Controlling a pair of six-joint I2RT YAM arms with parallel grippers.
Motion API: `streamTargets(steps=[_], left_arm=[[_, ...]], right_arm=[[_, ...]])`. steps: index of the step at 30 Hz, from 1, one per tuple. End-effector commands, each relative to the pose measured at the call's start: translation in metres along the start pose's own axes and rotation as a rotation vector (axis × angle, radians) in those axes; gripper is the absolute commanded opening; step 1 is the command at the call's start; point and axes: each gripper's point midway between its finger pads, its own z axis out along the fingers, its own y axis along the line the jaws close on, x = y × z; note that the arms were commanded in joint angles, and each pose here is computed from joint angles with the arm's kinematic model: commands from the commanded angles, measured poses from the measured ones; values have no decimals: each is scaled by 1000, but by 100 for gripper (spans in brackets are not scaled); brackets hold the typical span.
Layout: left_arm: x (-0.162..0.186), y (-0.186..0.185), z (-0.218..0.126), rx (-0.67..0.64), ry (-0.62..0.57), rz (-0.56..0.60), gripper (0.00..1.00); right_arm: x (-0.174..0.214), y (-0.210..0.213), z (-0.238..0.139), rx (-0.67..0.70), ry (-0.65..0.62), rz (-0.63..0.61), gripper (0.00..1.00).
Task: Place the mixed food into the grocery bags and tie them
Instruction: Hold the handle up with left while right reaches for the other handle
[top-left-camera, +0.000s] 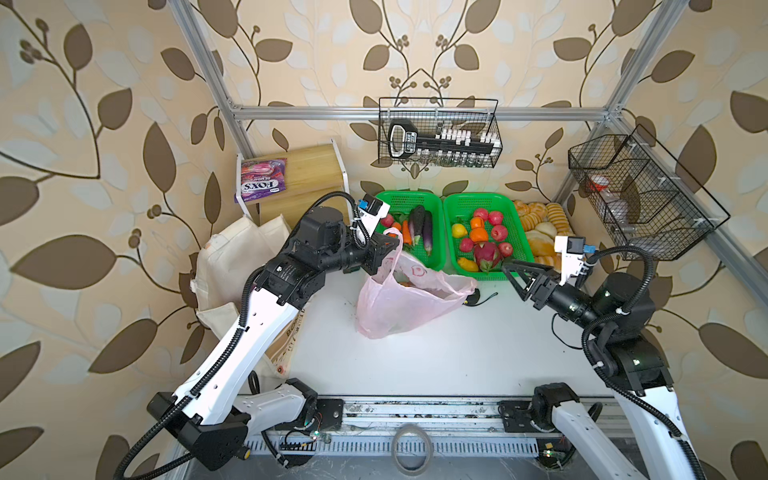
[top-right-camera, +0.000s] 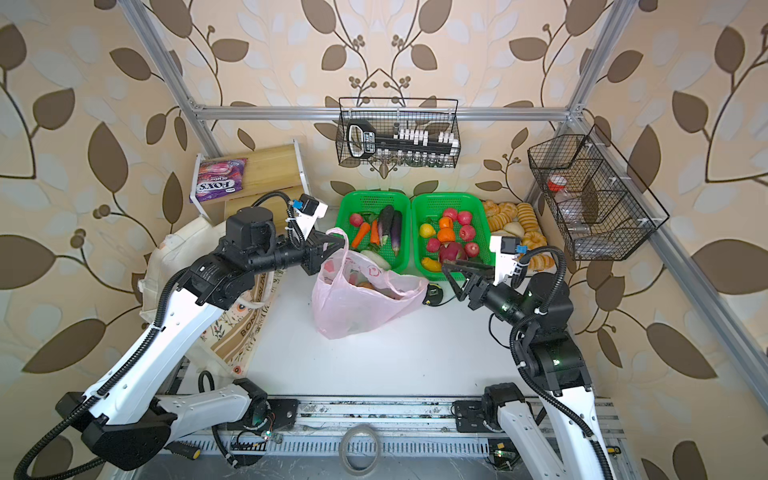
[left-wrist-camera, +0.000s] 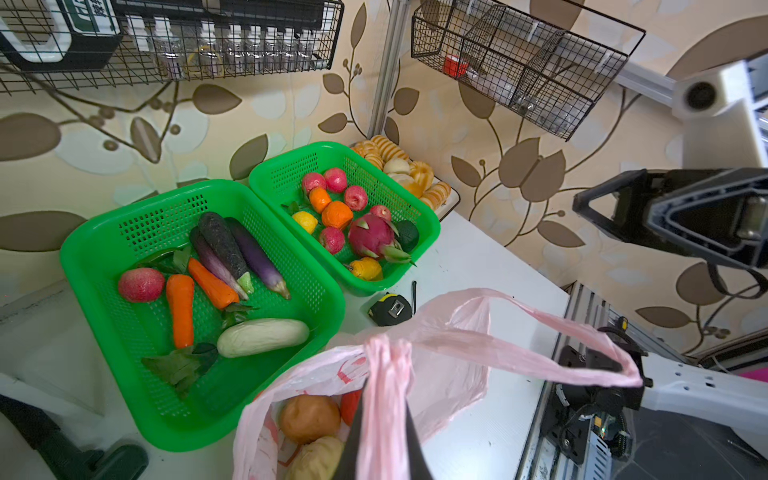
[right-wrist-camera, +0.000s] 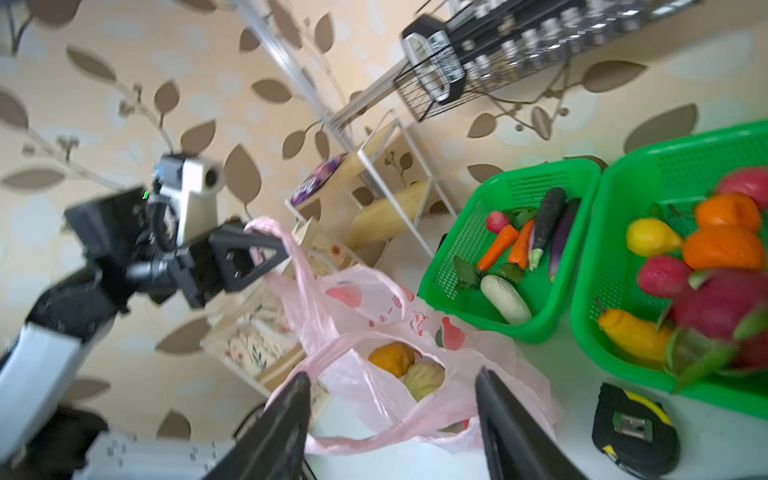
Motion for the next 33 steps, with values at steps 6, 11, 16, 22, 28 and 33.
streamTargets(steps=[6, 11, 16, 22, 28, 33], left_arm=[[-9, 0, -14, -32, -41, 59, 4], [-5, 2, -13, -41, -31, 56, 3], [-6, 3, -15, -49, -30, 59, 3], [-8, 5, -17, -66, -40, 59, 3], [-12, 16, -20, -136, -15, -8, 4], [-20, 35, -25, -218, -31, -33, 4]], right_arm=[[51, 50, 26, -195, 167, -829, 70], [75, 59, 42, -249, 220, -999, 74], [81, 46, 52, -205, 297, -1035, 60], [67, 48, 51, -153, 286, -849, 1], [37, 98, 33, -302, 214, -393, 0], [5, 147, 6, -472, 112, -152, 0]])
